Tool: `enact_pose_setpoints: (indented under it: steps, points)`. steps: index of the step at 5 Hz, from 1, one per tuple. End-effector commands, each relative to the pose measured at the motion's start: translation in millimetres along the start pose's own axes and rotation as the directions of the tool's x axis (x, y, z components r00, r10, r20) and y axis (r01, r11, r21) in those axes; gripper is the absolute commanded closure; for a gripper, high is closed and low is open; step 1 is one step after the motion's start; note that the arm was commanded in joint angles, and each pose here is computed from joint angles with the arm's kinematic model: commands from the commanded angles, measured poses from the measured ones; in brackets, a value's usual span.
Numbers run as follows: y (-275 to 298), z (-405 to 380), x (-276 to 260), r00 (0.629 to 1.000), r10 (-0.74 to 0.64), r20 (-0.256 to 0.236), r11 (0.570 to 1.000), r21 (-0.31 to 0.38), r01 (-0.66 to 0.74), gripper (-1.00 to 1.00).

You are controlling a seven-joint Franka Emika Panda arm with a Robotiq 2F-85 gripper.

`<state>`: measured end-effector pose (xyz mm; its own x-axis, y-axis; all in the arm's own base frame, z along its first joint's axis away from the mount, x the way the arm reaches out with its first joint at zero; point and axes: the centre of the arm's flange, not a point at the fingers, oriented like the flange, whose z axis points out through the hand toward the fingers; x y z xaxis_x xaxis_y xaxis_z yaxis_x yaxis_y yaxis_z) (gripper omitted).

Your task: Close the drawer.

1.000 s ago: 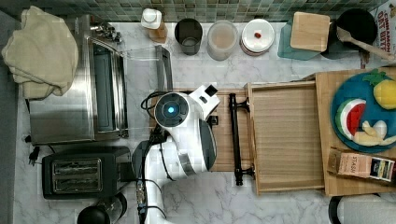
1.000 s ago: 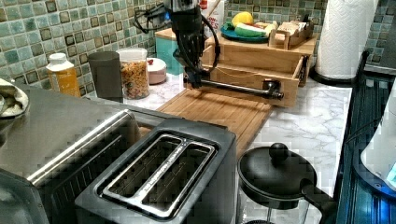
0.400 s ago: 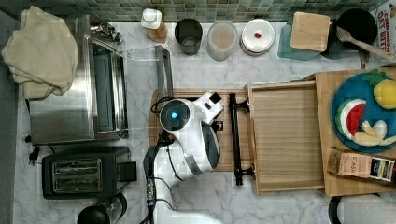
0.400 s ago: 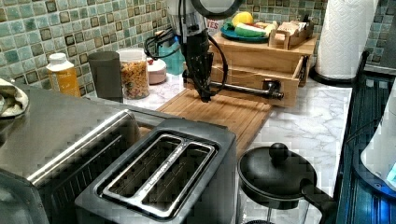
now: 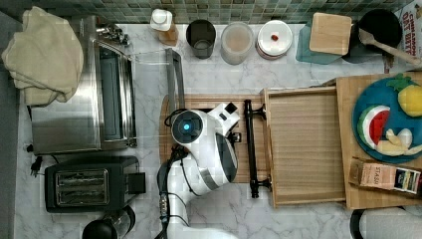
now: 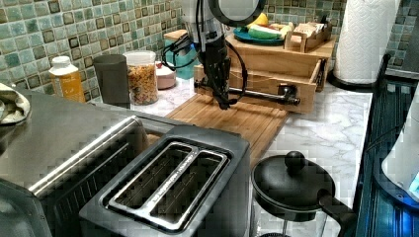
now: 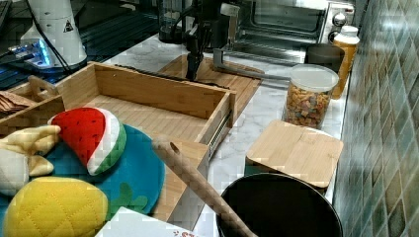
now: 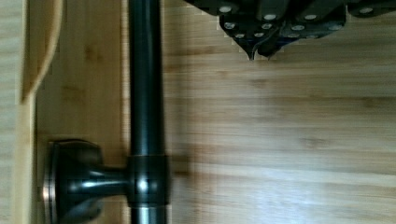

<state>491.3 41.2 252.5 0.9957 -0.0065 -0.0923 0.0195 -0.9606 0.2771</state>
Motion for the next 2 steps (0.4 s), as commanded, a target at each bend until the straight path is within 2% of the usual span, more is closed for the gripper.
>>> enact_pose_setpoints:
  steps: [1, 2]
  points:
    - [121, 16, -4, 0.998, 0.022, -0.059, 1.0, -0.013, -0.023, 1.0]
    - [159, 16, -9, 0.998, 0.024, -0.05, 0.999, -0.035, -0.026, 1.0]
